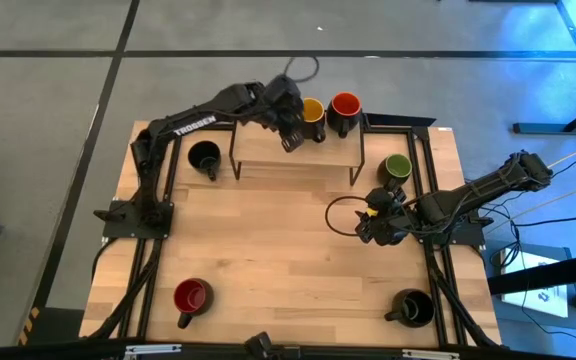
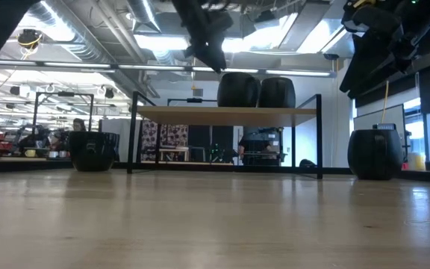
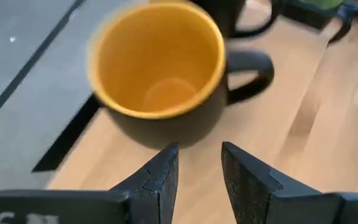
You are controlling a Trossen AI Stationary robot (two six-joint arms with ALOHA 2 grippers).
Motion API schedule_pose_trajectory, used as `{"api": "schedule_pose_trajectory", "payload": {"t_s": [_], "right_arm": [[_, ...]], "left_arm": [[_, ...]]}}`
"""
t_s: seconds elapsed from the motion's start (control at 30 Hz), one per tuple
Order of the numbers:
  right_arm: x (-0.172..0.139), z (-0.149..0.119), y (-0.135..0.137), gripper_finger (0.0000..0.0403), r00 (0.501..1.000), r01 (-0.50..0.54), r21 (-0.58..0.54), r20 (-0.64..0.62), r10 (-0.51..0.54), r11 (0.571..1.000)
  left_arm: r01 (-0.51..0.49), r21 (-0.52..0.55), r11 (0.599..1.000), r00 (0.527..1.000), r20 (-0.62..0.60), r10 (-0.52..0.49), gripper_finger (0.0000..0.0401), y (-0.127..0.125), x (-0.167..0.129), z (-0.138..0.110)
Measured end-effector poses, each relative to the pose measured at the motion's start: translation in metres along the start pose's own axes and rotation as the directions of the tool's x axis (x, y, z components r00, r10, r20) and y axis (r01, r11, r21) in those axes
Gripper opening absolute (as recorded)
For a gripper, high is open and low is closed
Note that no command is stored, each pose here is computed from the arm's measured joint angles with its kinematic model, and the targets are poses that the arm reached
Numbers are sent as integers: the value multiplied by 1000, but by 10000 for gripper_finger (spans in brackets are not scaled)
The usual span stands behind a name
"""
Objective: Place coffee mugs
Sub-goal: Put the yellow cup on the shelf
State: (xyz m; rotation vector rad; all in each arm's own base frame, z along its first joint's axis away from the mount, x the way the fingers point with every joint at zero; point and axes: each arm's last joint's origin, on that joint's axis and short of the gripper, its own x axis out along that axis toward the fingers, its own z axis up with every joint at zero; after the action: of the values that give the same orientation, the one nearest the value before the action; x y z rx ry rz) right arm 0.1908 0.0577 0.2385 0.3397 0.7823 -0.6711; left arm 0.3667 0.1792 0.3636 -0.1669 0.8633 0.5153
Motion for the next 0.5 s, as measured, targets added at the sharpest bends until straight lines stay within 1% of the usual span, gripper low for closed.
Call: {"api": "schedule_pose_trajectory", "payload": {"t_s": [0.07, 0.27, 0.37, 0.5], "right_arm": [[0, 0, 0, 214, 1000, 0, -1, 0, 0, 1000], [0, 0, 0, 214, 1000, -1, -2, -2, 1, 1000], [0, 0, 0, 214, 1000, -1, -2, -2, 1, 1000], [0, 0, 0, 214, 1000, -5, -2, -8, 5, 1000]], "left_arm": [[-22, 6, 1000, 999, -32, 23, 116, -2, 9, -3], [-34, -4, 999, 999, -11, 34, 116, 1, 14, 0], [-76, -12, 997, 997, 15, 76, 116, 4, 15, 3], [-131, -33, 991, 991, 32, 132, 116, 14, 16, 4]]}}
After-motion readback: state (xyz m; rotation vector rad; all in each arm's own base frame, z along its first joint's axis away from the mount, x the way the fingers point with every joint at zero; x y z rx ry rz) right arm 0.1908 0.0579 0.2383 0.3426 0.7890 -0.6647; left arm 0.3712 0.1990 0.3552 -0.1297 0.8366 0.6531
